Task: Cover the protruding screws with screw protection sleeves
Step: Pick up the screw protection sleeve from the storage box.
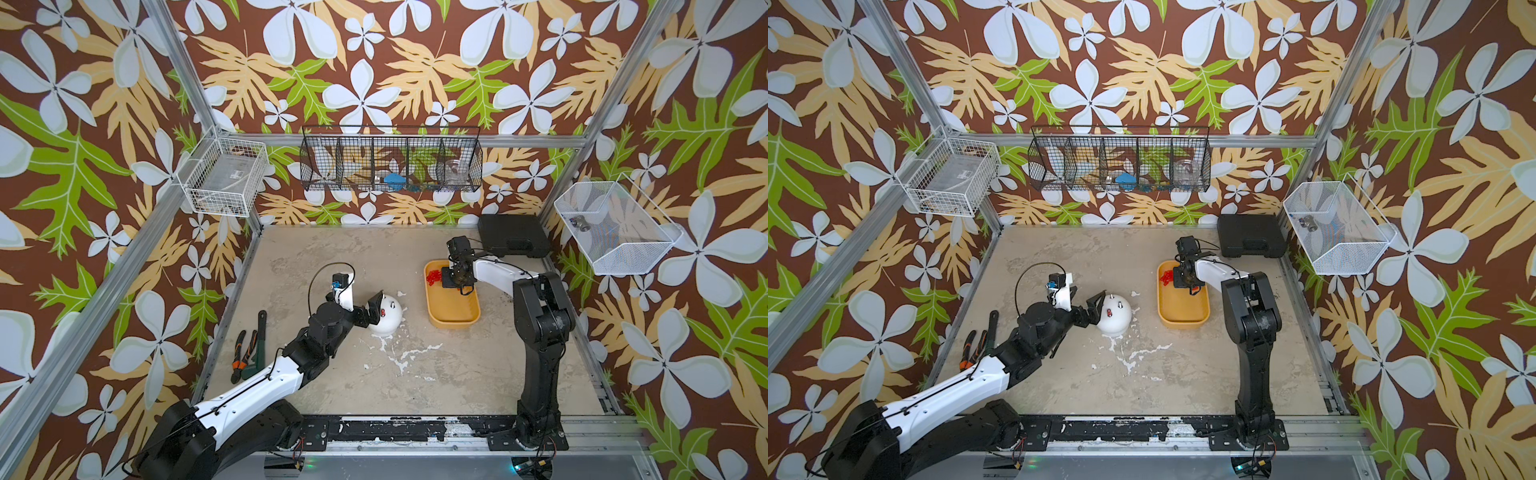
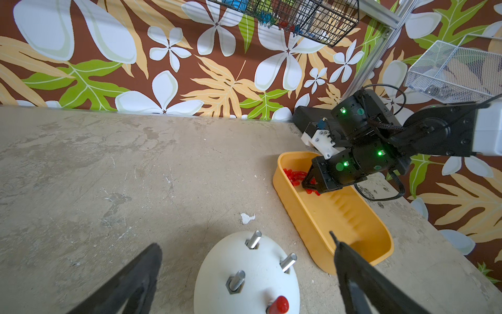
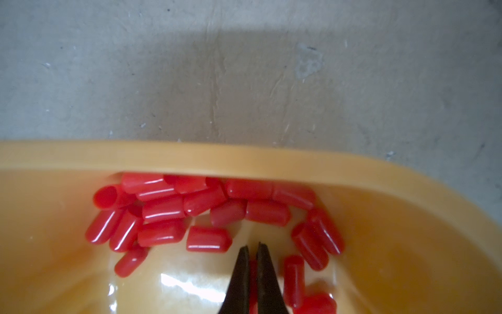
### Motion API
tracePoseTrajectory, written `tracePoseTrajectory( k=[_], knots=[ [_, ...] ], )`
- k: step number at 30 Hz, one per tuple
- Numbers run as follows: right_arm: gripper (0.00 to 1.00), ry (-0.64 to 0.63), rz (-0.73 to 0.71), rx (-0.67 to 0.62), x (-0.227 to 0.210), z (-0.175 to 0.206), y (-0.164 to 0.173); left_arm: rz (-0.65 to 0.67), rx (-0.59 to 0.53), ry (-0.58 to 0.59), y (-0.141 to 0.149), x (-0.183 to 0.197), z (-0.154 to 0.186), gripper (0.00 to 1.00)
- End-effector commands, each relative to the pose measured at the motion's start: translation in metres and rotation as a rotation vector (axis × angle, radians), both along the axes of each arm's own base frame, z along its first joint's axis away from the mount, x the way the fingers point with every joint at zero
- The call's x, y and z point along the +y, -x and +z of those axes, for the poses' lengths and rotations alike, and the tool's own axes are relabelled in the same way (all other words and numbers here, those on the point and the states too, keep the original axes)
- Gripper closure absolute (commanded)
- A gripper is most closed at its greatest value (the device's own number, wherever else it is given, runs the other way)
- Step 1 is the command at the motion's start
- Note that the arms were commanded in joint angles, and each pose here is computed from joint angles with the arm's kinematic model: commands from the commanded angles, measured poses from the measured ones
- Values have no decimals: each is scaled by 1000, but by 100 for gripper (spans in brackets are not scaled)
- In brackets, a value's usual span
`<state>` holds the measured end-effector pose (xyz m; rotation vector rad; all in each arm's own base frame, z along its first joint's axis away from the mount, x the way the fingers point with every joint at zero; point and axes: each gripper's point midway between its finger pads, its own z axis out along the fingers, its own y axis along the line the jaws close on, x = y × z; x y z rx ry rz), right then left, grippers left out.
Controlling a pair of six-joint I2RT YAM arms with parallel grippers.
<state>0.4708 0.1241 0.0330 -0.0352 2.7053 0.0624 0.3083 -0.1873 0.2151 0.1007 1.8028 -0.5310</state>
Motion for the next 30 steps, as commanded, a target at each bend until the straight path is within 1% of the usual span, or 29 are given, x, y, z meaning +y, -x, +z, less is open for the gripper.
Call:
tracePoseTrajectory(
  k=[1,4,8,9,11,13,16,18,20,23,25,27,30],
  knots=[
    [99,3,-7,-19,-1,17,6,10,-10,10,-3,0,6,0],
    [99,-39,0,-91,4,47,12,-24,-7,25,-2,-7,9,1],
    [100,-171,52,-200,20,91,24,-94,-24,52,3,-18,16,1],
    [99,-251,95,-226,32,104,31,-115,-35,64,5,-21,19,2],
    [99,-462,216,-281,65,134,53,-164,-70,98,12,-25,29,3],
    [99,-676,357,-371,96,176,85,-246,-120,142,25,-31,38,4],
    [100,-903,571,-499,126,229,137,-336,-186,226,44,-31,53,8],
    [99,-1025,678,-577,136,250,170,-403,-229,272,58,-31,61,12],
    [99,-1134,798,-595,144,259,201,-484,-280,302,76,-34,70,14],
    [100,-1253,907,-575,146,267,229,-599,-336,331,100,-38,78,21],
    [100,-1314,940,-554,146,270,239,-679,-356,331,114,-43,79,24],
    [100,-1359,976,-549,147,273,247,-725,-355,319,120,-48,77,32],
    [100,-1400,962,-491,149,264,250,-746,-340,313,123,-50,71,32]
  ],
)
